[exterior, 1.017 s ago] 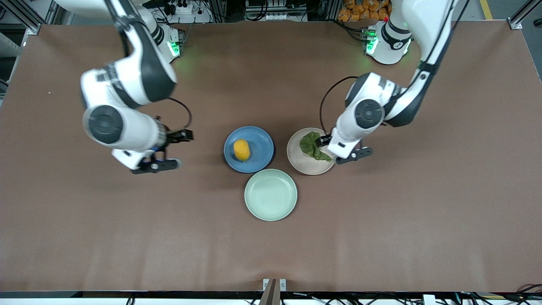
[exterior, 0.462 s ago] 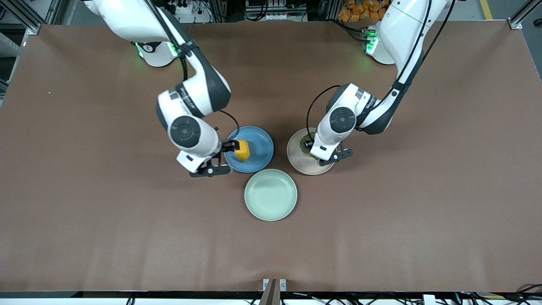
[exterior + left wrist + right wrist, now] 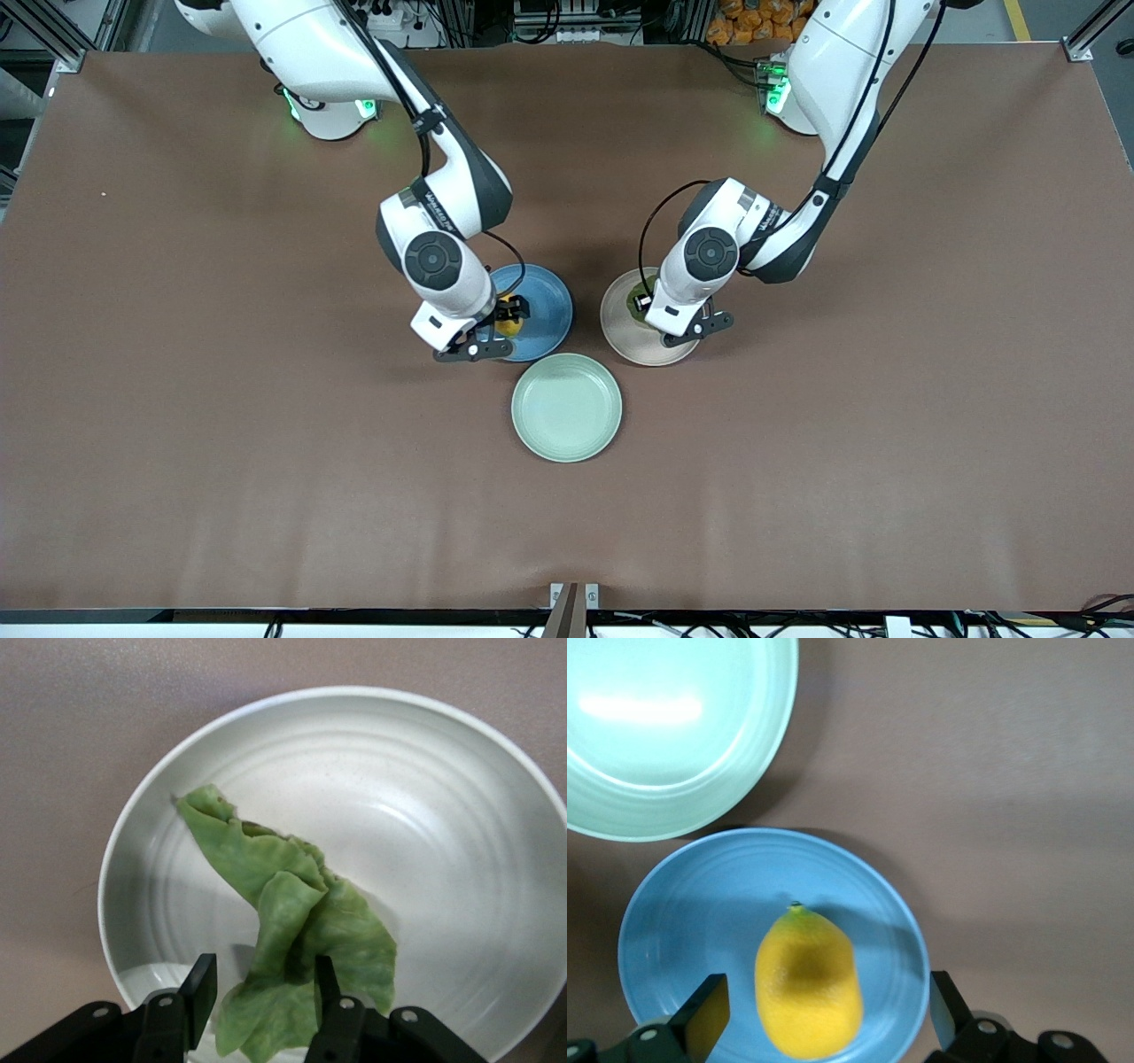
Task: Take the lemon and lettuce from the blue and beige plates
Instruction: 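Close the right gripper on the lemon while the left gripper grips the lettuce, then lift the lettuce with the left gripper while the right gripper lifts the lemon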
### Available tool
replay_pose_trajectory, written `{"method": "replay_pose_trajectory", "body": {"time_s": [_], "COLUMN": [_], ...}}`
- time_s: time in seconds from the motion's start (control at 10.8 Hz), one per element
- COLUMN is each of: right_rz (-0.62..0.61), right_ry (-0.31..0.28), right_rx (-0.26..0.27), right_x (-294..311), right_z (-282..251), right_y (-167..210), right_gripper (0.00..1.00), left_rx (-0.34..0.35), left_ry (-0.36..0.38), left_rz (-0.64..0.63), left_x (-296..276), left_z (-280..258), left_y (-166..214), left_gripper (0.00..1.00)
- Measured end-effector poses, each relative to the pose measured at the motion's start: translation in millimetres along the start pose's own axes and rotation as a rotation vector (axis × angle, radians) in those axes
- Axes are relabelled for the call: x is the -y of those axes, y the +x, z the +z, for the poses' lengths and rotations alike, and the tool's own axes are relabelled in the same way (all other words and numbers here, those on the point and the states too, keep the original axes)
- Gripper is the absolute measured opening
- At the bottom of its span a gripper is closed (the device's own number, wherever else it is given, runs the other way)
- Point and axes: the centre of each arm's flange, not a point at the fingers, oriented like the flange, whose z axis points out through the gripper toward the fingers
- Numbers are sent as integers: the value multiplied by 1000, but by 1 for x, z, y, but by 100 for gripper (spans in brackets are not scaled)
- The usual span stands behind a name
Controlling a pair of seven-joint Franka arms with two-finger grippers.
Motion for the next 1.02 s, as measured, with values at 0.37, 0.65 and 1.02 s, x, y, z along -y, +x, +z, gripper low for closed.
{"method": "replay_pose_trajectory", "body": {"time_s": [0.37, 0.65, 1.02], "right_rz": [3, 10, 19], "right_ry": [0, -11, -14], "right_rx": [-25, -20, -21], "right_x": [12, 20, 18], "right_z": [34, 62, 61], "right_y": [-13, -20, -17], "right_gripper": [100, 97, 60], "left_rx": [-14, -16, -28], "left_ry": [-17, -12, 24], "left_rz": [-29, -87, -157], "left_x": [-4, -13, 24], "left_z": [-9, -47, -173], "left_y": [6, 13, 61], "left_gripper": [2, 2, 2]}}
